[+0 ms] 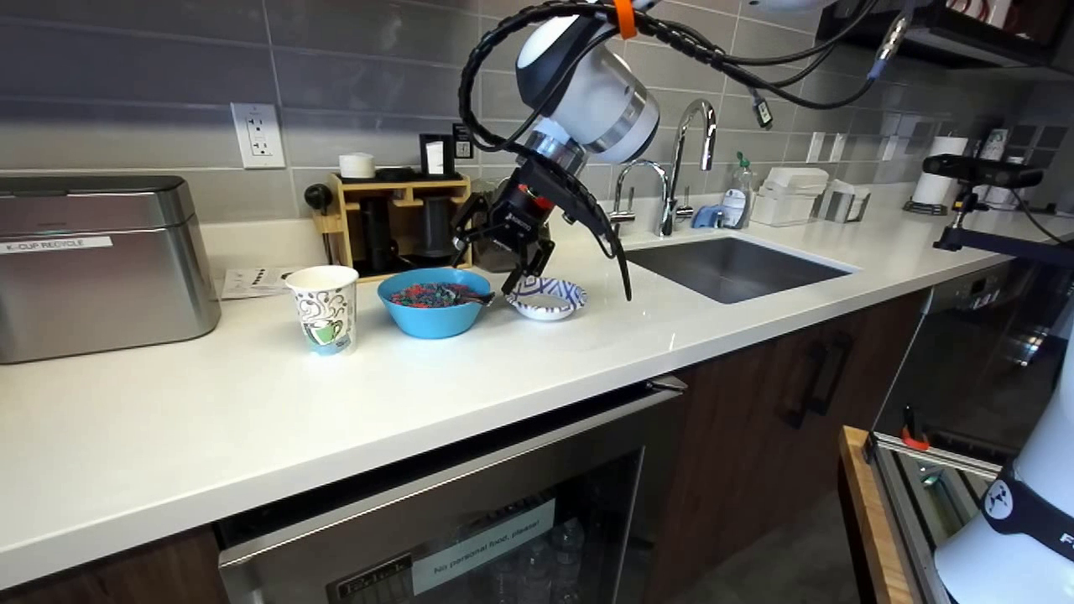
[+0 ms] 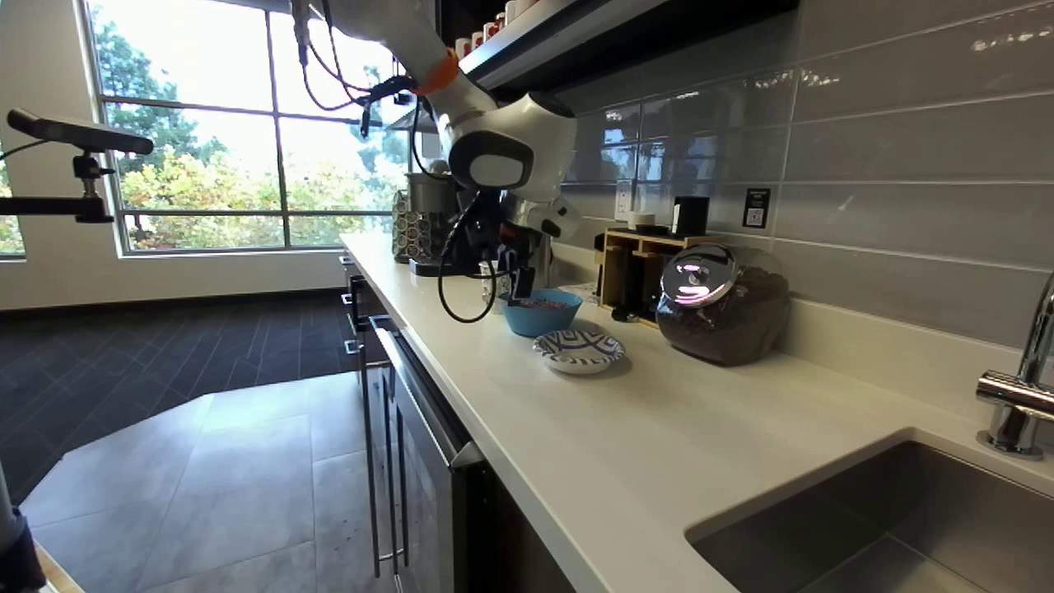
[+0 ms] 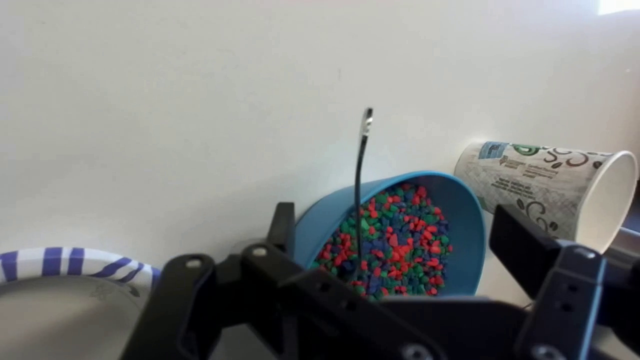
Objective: Put some of the contents of the blue blow onto the white plate using the silver spoon
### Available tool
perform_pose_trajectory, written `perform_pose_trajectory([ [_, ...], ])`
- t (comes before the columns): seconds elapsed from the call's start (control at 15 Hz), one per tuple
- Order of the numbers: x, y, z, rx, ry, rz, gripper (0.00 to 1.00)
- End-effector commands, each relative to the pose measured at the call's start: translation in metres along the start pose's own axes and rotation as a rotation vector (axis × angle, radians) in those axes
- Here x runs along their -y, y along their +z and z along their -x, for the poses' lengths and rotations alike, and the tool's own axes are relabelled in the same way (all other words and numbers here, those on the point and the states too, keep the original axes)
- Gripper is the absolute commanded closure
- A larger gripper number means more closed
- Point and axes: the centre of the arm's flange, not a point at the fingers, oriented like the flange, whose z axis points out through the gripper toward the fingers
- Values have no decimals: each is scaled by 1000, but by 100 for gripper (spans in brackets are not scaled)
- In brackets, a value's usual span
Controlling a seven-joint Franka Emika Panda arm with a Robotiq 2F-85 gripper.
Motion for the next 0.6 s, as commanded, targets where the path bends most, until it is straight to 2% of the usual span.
perform_pose_trajectory([
  [0.0, -6, 19, -17, 41, 1, -69, 6],
  [0.07, -8, 23, -18, 51, 5, -82, 9],
  [0.13, -10, 26, -20, 61, 12, -89, 17],
  [0.2, -11, 28, -21, 68, 17, -93, 21],
  [0.27, -13, 30, -23, 80, 21, -98, 29],
  [0.33, -14, 31, -23, 91, 26, -98, 41],
  [0.53, -16, 35, -23, 155, 49, -88, 67],
])
